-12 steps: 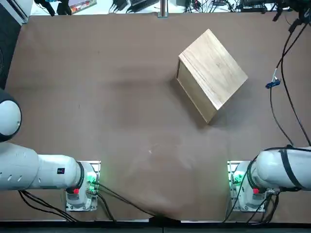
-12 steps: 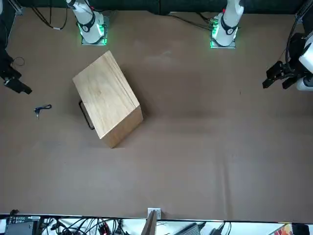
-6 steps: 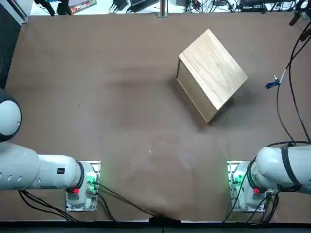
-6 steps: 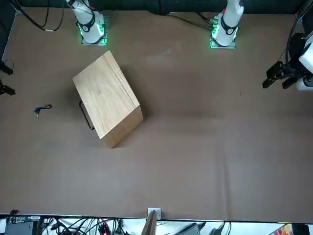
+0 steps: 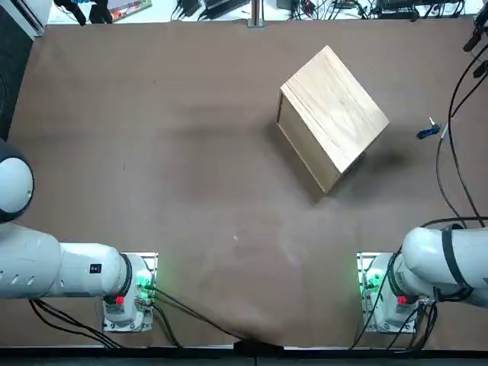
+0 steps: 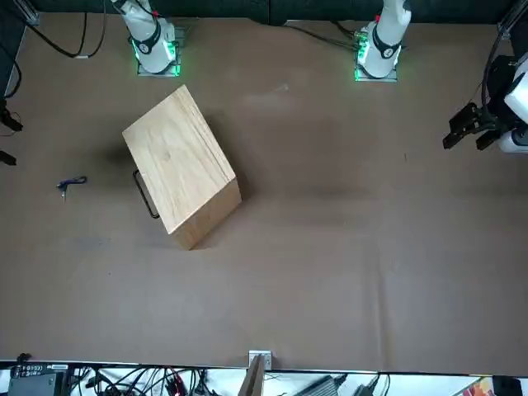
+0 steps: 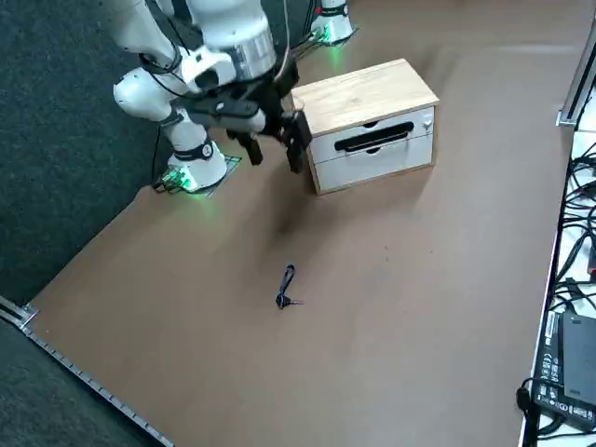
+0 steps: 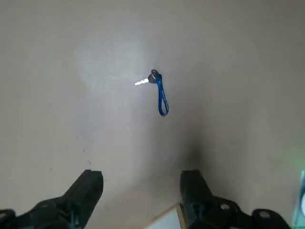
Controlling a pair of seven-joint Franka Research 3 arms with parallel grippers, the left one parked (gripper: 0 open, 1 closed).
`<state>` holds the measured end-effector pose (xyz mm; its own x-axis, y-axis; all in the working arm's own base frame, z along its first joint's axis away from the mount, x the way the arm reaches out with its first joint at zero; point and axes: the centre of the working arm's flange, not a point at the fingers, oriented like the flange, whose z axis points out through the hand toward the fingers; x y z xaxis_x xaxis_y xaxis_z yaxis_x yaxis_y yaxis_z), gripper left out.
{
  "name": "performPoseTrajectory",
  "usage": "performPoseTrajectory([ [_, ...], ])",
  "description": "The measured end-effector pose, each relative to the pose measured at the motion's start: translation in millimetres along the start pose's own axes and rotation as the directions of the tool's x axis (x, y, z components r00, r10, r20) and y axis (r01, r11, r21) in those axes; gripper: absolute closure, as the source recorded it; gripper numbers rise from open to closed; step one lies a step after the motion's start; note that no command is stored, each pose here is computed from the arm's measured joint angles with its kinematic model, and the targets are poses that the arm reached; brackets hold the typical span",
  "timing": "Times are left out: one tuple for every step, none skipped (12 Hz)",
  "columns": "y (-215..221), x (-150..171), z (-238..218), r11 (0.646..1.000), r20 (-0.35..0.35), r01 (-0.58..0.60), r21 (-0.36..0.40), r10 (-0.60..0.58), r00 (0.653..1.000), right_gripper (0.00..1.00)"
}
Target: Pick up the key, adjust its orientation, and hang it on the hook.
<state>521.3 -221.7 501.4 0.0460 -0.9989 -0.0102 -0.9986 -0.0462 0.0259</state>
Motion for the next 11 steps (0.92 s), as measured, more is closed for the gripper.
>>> performPoseTrajectory([
  [1.6, 4.6, 11.4, 1.000, -0.002, -0.009, 0.004, 0.009, 1.000, 0.00],
  [3.1, 8.4, 24.6, 1.000, -0.004, -0.016, 0.009, 0.016, 1.000, 0.00],
  [4.6, 12.0, 40.3, 1.000, -0.007, -0.023, 0.016, 0.023, 1.000, 0.01],
  [6.4, 14.8, 57.8, 0.999, -0.010, -0.029, 0.021, 0.029, 1.000, 0.01],
  [8.3, 16.9, 76.7, 0.999, -0.010, -0.031, 0.022, 0.031, 0.999, 0.01],
  [10.7, 18.9, 96.5, 1.000, -0.009, -0.023, 0.017, 0.023, 1.000, 0.01],
  [12.5, 21.0, 114.7, 1.000, -0.008, -0.005, 0.013, 0.005, 1.000, 0.01],
  [14.0, 23.1, 131.7, 1.000, -0.007, 0.013, 0.010, -0.013, 1.000, 0.01],
  [17.6, 28.7, 162.3, 0.999, -0.016, 0.044, 0.023, -0.044, 0.999, 0.01],
  [20.9, 31.5, 178.6, 0.998, -0.022, 0.055, 0.032, -0.055, 0.998, 0.01],
  [25.1, 33.9, 195.3, 0.998, -0.026, 0.058, 0.036, -0.057, 0.998, 0.01],
])
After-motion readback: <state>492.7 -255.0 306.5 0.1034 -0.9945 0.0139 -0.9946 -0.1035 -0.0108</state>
